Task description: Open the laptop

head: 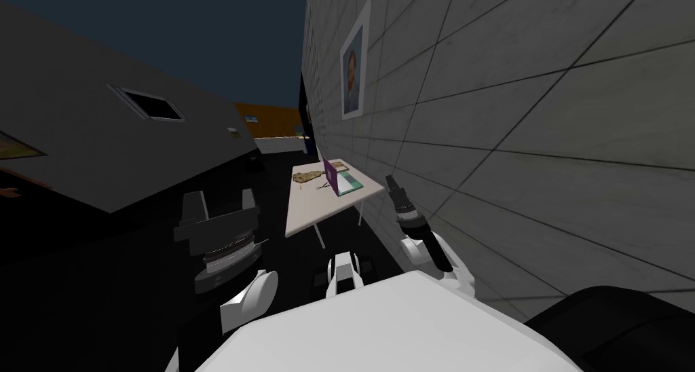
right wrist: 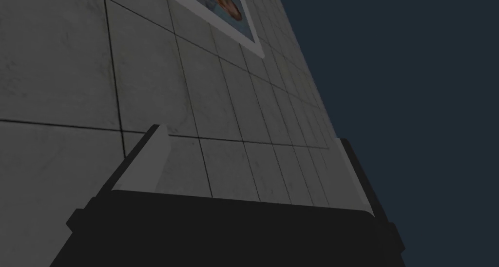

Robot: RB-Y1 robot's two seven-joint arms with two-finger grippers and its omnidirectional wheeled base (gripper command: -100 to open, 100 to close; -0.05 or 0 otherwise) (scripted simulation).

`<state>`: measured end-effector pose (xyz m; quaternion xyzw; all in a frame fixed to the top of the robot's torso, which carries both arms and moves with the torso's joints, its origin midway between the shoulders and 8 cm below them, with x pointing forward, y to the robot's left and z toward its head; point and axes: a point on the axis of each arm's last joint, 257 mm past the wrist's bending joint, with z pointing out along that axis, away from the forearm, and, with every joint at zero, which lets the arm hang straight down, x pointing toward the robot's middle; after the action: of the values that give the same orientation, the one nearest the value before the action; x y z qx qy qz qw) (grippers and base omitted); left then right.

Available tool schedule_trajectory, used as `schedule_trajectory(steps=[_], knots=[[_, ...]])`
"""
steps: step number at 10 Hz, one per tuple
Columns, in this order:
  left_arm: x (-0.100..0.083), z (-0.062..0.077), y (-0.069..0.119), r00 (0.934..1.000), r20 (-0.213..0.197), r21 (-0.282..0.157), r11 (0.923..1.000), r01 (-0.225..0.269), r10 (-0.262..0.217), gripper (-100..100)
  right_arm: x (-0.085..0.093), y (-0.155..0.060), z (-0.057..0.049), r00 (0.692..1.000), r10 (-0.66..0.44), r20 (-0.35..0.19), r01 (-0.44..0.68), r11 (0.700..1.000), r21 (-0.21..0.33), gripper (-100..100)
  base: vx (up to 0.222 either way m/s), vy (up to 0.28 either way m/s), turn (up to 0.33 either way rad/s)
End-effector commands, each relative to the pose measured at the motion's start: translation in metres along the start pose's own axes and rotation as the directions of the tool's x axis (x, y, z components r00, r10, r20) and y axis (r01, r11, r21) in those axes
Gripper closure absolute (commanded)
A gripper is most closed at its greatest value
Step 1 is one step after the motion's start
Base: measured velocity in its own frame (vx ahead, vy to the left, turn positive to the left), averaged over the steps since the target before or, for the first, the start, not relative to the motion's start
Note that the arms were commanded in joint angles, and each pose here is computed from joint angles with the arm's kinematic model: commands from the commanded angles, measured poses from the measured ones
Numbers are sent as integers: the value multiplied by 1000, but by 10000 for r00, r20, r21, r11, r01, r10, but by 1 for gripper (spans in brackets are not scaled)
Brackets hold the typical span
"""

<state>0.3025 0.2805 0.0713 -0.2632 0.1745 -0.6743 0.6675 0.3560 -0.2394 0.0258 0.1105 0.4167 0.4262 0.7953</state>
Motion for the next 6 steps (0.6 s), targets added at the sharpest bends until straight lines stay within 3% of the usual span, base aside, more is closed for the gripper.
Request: schedule_trajectory(steps=[1,6], knots=[[0,0,0,10000,0,0,10000,0,0,0,2,-4,3,9970,-711,-296,714,9974,79,-100,-3,34,29],[0,0,0,10000,0,0,10000,0,0,0,8,-16,9,9625,-2485,-1089,2515,9677,145,-100,-4,41,49]])
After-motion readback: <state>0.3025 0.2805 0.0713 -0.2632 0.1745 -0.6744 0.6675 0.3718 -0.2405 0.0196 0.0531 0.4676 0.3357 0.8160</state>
